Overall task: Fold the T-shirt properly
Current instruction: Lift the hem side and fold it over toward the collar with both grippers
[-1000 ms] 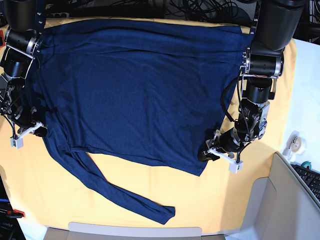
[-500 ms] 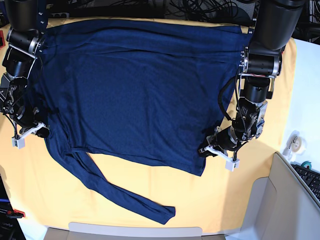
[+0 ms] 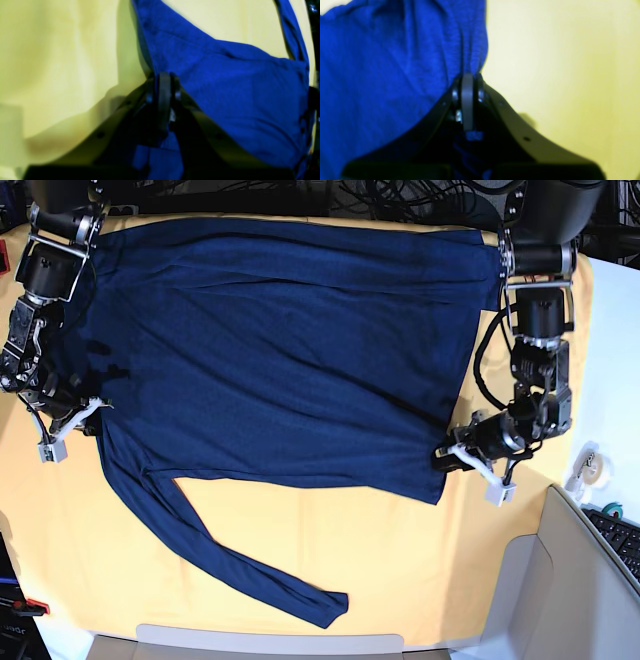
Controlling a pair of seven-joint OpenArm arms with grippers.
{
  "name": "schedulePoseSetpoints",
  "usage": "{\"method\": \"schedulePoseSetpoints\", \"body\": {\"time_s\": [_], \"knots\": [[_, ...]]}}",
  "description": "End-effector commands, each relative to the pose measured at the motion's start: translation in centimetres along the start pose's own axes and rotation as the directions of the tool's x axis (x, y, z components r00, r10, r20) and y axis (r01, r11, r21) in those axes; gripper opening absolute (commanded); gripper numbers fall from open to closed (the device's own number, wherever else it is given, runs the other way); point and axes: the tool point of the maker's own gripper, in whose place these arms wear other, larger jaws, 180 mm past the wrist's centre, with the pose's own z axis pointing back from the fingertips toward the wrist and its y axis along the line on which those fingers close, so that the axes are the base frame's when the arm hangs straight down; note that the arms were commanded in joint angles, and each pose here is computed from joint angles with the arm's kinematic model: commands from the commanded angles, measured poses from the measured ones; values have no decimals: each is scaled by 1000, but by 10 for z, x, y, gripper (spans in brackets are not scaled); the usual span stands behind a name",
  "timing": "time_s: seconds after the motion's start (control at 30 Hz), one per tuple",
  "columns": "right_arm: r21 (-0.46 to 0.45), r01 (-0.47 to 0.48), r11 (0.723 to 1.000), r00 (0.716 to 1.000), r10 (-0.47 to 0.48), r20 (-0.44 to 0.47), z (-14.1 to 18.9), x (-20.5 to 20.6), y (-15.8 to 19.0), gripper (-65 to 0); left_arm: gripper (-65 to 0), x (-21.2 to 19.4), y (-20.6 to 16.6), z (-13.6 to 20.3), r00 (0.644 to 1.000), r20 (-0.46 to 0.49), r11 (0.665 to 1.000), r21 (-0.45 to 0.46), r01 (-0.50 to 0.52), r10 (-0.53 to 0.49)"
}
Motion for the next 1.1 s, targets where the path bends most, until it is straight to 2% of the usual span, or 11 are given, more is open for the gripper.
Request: {"method": "schedulePoseSetpoints", "body": {"time_s": [0.0,0.1,0.23,0.33,0.63,1.07], "knots": [[-23,-46,999,999,46,16,11,13,-10,-650,-650,29,-7,15,996,77,999,-14,39,-37],[-55,-85,995,995,87,45,27,19,-15,-650,-650,22,-7,40,993,83,996,3,87,-87],[-128,-57,990,990,72,118,56,26,-35,-650,-650,16,-10,74,984,102,989,33,144,-147],[-170,-59,984,987,83,140,74,26,-44,-650,-650,6,-15,96,976,95,980,56,191,-195],[-184,-167,969,982,180,58,98,-16,-26,-650,-650,-41,-32,140,952,55,951,92,296,-301],[-150,-156,976,988,152,-38,101,-70,-12,-650,-649,-95,-19,147,965,-72,961,98,258,-251]]}}
